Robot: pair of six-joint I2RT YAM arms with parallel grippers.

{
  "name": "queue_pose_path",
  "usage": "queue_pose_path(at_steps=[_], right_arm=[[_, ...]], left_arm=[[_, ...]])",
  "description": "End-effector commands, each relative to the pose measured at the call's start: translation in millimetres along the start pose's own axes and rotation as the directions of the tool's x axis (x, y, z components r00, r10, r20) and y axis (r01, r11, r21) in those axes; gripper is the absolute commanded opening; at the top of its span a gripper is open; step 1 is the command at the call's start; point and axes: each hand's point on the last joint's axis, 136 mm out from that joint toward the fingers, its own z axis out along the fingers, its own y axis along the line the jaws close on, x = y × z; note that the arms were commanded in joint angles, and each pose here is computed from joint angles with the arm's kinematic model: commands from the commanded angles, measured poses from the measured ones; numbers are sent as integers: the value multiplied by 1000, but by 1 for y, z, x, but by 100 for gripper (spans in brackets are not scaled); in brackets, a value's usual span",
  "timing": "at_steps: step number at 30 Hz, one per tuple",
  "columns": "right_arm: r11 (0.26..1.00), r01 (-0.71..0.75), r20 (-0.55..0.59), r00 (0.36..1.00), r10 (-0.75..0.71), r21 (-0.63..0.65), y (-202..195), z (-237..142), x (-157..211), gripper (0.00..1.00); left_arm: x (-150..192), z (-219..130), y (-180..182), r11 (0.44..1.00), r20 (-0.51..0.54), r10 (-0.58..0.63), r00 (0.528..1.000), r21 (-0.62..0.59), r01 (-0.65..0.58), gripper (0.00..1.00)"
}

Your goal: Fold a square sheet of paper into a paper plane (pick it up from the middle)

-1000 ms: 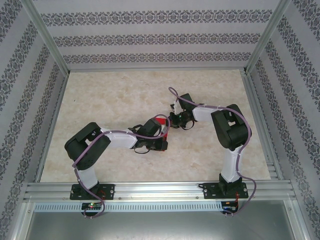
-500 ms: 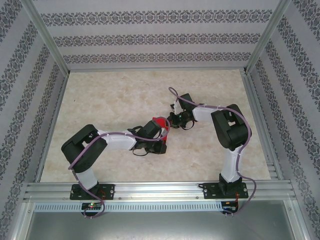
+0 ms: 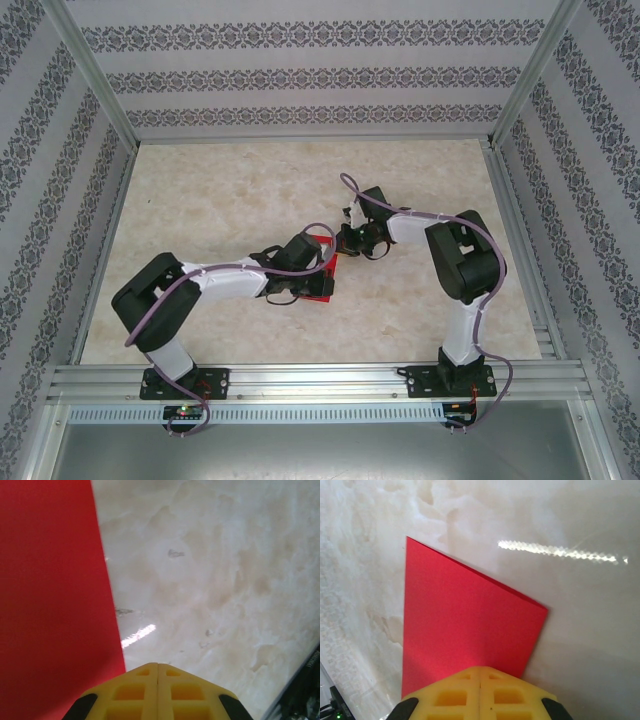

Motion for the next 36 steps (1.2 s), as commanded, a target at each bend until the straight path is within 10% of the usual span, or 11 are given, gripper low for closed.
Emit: queue_pose_path(at_steps=[1, 36], right_arm=[[999, 13, 45, 999, -12, -36, 14, -15, -7, 3], [995, -35, -102, 994, 44, 91, -7, 19, 78, 0]], left_arm=[[-4, 6, 1, 999, -5, -35, 999, 5, 35, 1], [12, 11, 31, 994, -25, -70, 997, -88, 68, 0]])
